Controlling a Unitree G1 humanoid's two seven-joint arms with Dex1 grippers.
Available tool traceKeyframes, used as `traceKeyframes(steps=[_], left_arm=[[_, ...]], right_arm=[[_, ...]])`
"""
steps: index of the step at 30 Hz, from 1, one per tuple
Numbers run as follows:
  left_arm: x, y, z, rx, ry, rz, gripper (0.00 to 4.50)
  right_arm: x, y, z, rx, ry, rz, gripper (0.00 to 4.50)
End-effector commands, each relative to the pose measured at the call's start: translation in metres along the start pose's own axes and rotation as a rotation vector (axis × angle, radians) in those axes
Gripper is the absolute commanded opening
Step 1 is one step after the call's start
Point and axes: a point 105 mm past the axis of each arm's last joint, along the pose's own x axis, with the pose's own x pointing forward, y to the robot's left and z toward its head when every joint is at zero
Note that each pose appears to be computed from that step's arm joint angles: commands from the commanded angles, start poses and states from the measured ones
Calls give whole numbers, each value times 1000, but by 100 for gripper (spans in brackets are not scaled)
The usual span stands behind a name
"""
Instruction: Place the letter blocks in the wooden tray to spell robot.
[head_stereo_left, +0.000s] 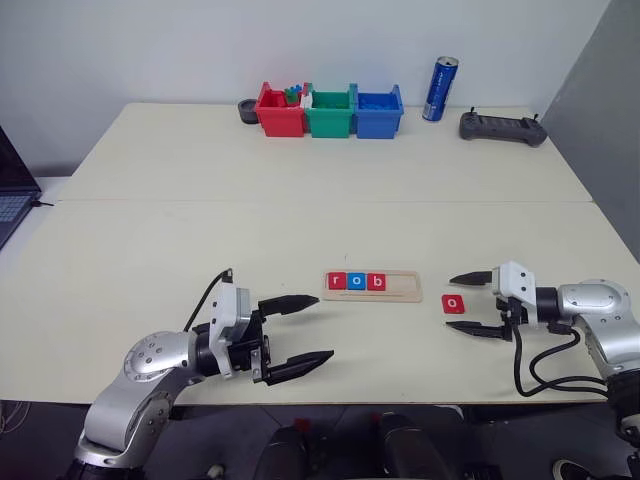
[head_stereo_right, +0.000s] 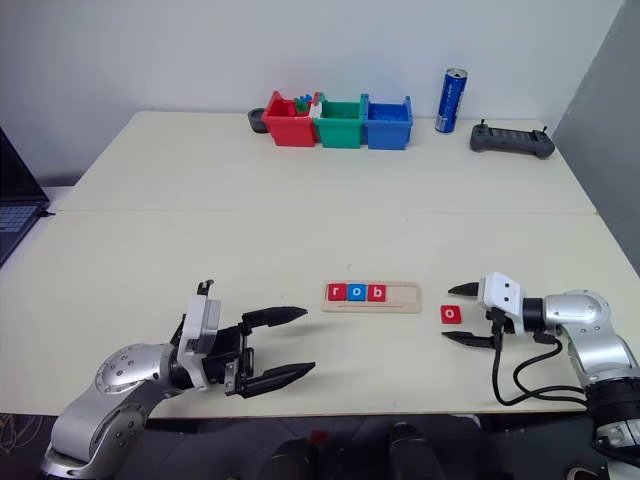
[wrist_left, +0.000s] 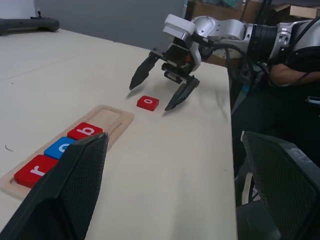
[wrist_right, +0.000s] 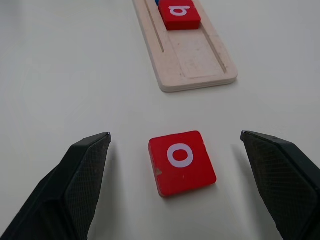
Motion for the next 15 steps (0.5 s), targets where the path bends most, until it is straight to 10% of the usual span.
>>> traceKeyframes(steps=[1, 7, 15], left_arm=[[3, -9, 9, 37, -17, -50, 450], [5, -5, 12, 53, -20, -48, 450], [5, 0, 14, 65, -19, -38, 450]], right_arm=[[0, -3, 1, -6, -4, 13, 445], [2, -11, -4, 30, 3, 1, 445], [5, -8, -8, 35, 3, 0, 210]])
